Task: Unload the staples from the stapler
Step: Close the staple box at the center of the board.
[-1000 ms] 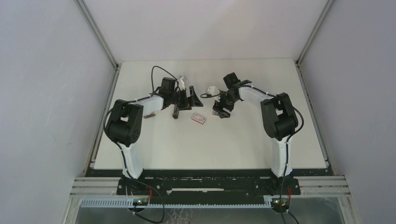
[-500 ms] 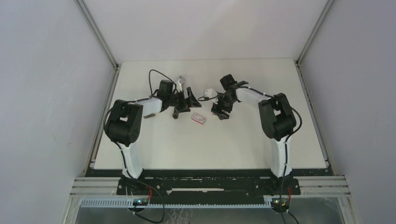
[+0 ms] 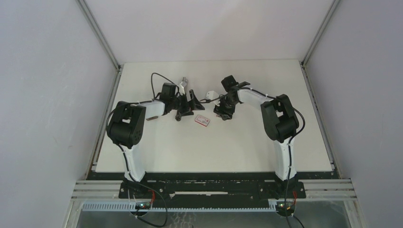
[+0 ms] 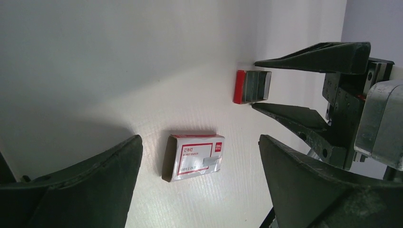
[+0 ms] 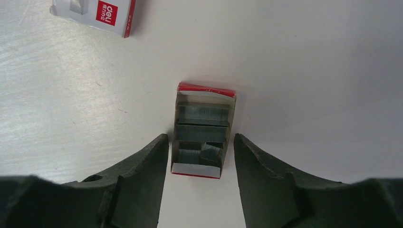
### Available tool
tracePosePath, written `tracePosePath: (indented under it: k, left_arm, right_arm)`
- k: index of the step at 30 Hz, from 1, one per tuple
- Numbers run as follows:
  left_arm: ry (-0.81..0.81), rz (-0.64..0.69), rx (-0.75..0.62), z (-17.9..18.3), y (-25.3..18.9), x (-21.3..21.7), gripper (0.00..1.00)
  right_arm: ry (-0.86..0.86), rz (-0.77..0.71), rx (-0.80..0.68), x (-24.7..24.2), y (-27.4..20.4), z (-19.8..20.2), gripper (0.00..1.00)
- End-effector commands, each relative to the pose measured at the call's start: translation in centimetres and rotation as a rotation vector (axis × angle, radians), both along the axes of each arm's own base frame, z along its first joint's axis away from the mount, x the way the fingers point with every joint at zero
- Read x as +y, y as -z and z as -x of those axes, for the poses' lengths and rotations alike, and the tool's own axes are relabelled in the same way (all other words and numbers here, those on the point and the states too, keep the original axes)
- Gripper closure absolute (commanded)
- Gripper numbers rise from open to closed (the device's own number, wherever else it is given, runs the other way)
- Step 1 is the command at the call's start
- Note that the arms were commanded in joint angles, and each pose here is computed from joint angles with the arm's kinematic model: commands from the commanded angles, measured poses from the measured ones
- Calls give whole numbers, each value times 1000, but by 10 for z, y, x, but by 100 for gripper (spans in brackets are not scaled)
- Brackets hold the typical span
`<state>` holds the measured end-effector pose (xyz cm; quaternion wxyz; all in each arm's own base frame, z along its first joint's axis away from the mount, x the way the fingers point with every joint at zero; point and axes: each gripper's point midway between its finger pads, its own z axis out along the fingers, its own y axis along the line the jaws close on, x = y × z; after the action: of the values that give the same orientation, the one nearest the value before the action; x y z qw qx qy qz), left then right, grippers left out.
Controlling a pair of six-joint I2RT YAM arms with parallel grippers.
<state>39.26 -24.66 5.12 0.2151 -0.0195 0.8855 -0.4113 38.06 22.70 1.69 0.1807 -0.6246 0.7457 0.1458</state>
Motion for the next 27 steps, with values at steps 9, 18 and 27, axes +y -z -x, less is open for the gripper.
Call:
tracePosePath:
  k: [9, 18, 27]
  left_arm:
    - [-15, 44, 19, 5, 3, 1, 4]
    - [-21, 47, 28, 7, 7, 1, 4]
    - [-29, 50, 42, 10, 10, 2, 4]
  right_arm:
    - [-1, -22, -19, 8, -12, -4, 53]
    - [5, -36, -36, 12, -18, -4, 55]
    - [1, -49, -50, 14, -27, 0, 56]
